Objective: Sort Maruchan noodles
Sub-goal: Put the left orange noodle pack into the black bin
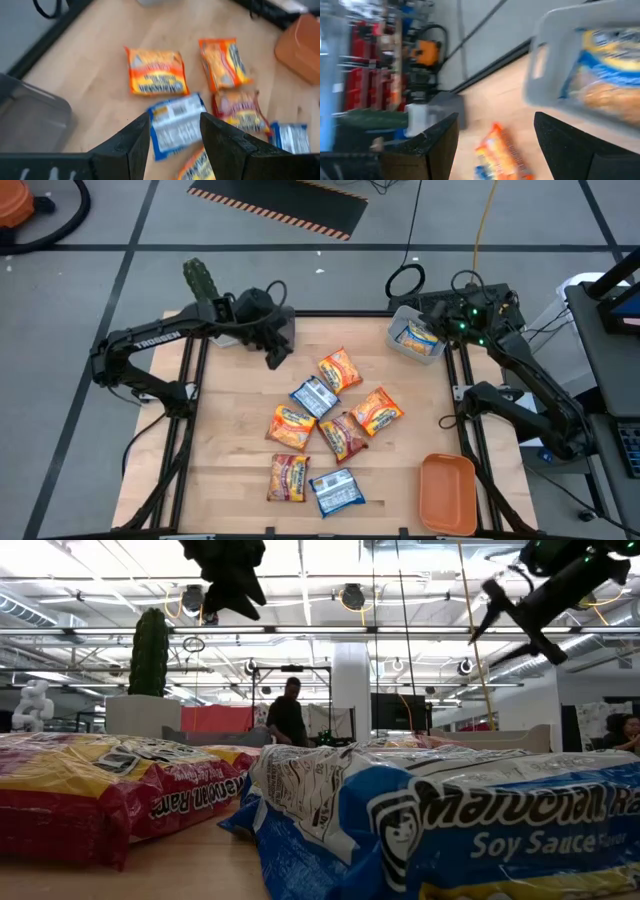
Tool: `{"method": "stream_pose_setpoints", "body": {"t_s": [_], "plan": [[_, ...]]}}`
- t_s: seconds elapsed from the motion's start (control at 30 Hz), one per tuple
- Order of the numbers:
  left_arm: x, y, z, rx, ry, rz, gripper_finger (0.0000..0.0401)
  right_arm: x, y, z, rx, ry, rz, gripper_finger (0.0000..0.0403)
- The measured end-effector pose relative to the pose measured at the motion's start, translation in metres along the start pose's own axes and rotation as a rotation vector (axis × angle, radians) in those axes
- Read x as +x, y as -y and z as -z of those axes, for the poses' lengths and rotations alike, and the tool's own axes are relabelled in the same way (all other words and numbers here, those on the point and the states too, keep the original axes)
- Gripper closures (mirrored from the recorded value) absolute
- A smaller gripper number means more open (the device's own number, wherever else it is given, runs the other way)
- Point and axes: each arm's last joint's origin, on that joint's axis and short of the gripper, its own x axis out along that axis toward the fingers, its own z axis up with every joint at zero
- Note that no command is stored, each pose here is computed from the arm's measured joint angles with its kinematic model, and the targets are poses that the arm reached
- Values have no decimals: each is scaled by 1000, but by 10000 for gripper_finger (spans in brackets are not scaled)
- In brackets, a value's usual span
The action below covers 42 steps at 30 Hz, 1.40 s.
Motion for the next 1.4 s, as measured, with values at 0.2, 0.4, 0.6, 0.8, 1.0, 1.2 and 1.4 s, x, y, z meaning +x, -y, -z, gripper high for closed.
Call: {"method": "stream_pose_setpoints", "body": {"t_s": [0.2,0.4,0.6,0.8,1.0,1.2,1.4], "plan": [[2,17,16,19,-136,18,224,-13,-21,16,-24,21,-191,151],[3,32,24,53,-186,19,224,-8,-27,24,-67,66,-179,151],[6,42,28,92,-177,-17,224,4,-31,33,-131,-12,-185,151],[19,45,45,-41,-245,-37,224,13,-38,41,-176,-61,-223,151],[35,50,65,-240,-300,-69,224,21,-43,42,-202,-65,-252,151],[53,58,90,-361,-340,-98,224,29,-46,42,-228,-59,-265,151],[63,70,114,-469,-384,-119,224,36,-50,45,-267,-182,-338,151]]}}
